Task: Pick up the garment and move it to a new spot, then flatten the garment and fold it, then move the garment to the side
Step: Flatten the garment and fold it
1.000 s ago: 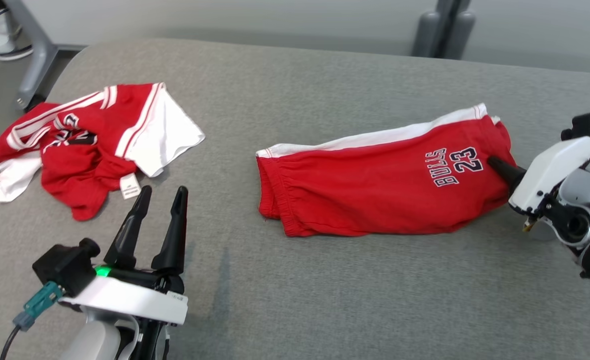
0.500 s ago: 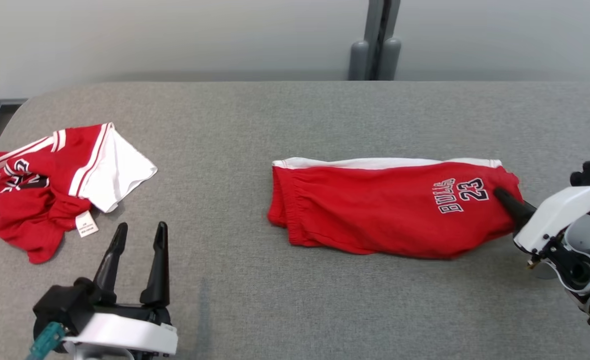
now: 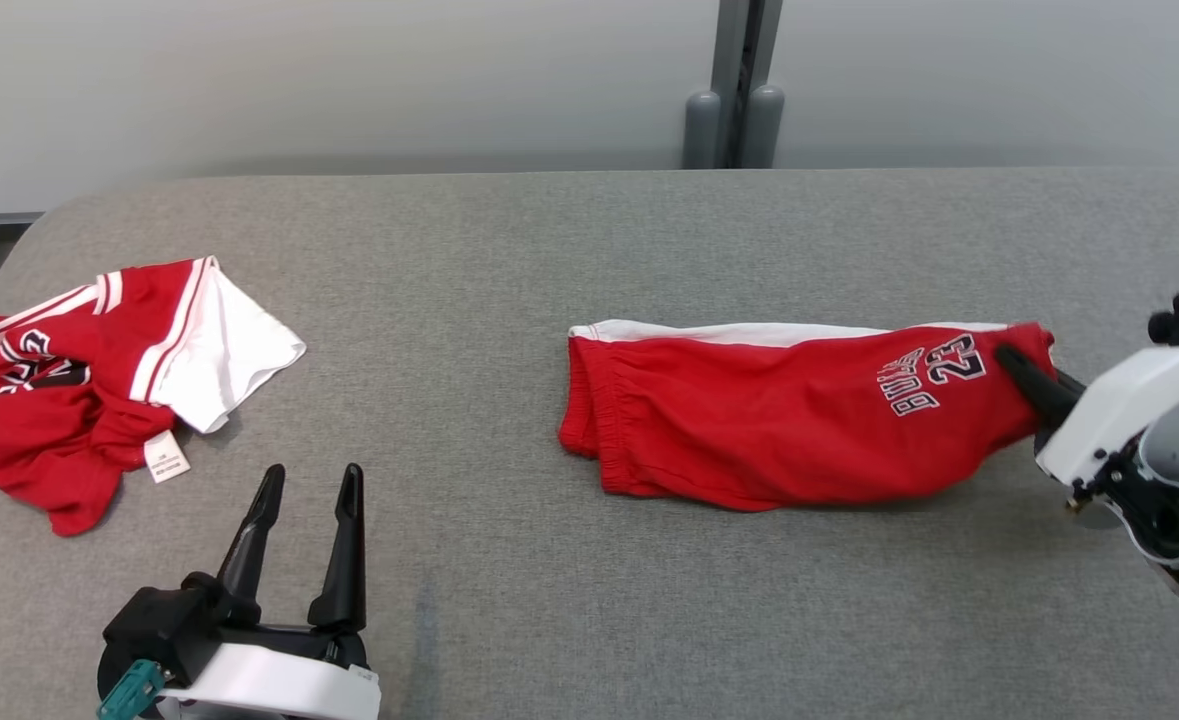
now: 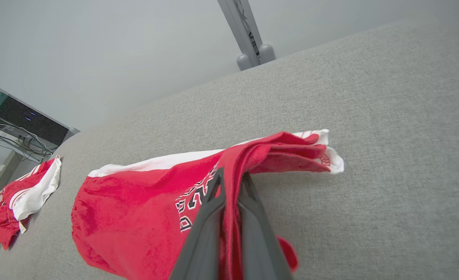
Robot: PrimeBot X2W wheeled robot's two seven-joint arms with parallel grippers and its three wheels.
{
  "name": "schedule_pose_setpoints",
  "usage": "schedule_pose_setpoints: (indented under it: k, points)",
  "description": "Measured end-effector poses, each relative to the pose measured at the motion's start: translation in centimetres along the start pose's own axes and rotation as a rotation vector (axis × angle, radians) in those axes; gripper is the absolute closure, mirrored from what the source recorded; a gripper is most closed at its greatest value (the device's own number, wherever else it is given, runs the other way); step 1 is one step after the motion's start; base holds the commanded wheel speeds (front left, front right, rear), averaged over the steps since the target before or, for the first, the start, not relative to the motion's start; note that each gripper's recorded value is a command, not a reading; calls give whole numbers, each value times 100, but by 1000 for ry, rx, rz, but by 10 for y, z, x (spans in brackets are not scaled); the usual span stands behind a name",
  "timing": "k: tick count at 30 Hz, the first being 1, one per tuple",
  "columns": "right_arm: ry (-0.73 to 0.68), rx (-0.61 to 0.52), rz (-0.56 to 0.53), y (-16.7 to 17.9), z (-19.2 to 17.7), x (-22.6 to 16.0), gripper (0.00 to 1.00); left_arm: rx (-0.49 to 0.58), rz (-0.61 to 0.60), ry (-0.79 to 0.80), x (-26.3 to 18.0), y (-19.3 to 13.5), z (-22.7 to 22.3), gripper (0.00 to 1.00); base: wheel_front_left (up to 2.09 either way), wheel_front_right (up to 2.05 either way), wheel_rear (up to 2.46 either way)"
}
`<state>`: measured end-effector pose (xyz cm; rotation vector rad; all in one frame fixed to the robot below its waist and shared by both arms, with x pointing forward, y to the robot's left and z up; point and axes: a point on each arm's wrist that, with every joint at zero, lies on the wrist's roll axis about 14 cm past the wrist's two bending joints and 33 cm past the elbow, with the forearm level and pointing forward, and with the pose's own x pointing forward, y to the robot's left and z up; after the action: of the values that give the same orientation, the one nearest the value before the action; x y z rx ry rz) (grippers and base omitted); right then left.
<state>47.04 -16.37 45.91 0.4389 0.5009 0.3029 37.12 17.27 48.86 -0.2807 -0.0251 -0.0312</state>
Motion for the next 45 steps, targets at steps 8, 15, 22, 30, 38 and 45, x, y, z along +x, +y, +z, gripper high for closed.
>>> schedule_pose_setpoints:
  k: [8,15,22,30,38,45]
  points:
    - [16,-138,151,66,16,32,100,-8,36,5,-10,11,-2,0,0,0,0]
    - [125,-227,270,125,-8,62,100,-21,91,1,-20,26,-1,0,0,0,0]
    - [245,-249,325,161,-49,85,100,-20,145,-2,-30,42,1,0,0,0,0]
    - [335,-258,383,193,-90,96,100,-15,205,5,-42,59,0,0,0,0,0]
    - [316,-275,401,201,-90,87,0,-24,175,8,-34,51,-2,0,0,0,0]
    - [147,-217,446,207,-46,64,0,-26,113,-3,-23,35,1,0,0,0,0]
